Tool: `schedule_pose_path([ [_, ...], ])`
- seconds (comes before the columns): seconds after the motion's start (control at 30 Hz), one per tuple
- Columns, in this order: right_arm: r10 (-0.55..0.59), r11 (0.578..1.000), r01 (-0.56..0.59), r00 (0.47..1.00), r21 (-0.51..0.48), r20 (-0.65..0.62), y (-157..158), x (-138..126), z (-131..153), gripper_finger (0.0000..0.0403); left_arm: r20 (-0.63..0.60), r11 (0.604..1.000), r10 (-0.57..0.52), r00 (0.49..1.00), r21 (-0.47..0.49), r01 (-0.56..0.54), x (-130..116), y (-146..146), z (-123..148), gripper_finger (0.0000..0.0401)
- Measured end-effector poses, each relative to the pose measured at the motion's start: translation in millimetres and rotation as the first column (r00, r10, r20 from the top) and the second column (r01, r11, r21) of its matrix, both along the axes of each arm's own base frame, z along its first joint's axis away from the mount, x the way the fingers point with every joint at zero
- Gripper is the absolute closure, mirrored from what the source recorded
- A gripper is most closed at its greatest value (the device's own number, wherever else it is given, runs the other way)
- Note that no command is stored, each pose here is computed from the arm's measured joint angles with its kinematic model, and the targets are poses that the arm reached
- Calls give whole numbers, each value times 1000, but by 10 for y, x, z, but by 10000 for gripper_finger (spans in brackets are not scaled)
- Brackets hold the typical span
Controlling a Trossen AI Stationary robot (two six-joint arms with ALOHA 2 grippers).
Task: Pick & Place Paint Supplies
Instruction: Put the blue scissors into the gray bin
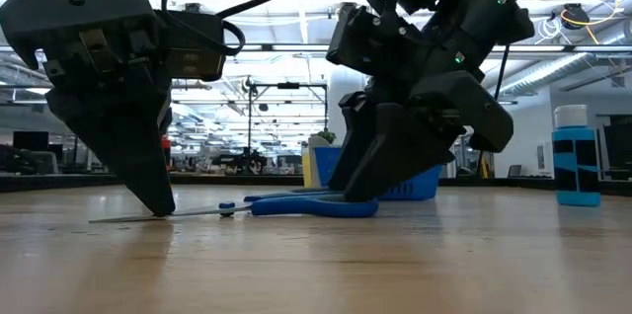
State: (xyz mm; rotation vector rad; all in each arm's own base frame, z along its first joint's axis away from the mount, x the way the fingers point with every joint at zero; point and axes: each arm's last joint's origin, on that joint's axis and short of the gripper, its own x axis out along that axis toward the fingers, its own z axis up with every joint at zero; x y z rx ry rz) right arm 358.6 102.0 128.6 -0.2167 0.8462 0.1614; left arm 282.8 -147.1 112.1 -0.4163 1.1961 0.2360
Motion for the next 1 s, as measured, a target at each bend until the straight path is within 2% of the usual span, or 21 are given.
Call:
schedule_pose_path([
  [0.27,-40,999,41,998,6,-47,-73,17,-120,229,5,1000,-7,1000,13,7,2,4,-1,397],
  [0.43,-18,1000,19,996,10,-82,-63,27,-255,270,6,1000,-12,1000,14,12,3,3,-1,393],
  [0.6,-2,1000,2,994,-2,-111,-61,7,-296,330,5,1000,-14,1000,11,14,3,2,-1,394],
  [0.8,14,1000,-16,994,-18,-112,-61,2,-292,330,10,999,-50,999,13,49,0,1,18,393],
  [0.93,21,1000,-22,997,-13,-71,-59,5,-163,330,76,995,-102,992,-9,103,-17,13,214,396],
  [1.0,28,1000,-29,998,-7,-52,-60,-18,-67,330,108,994,-110,988,10,109,-76,45,365,390],
])
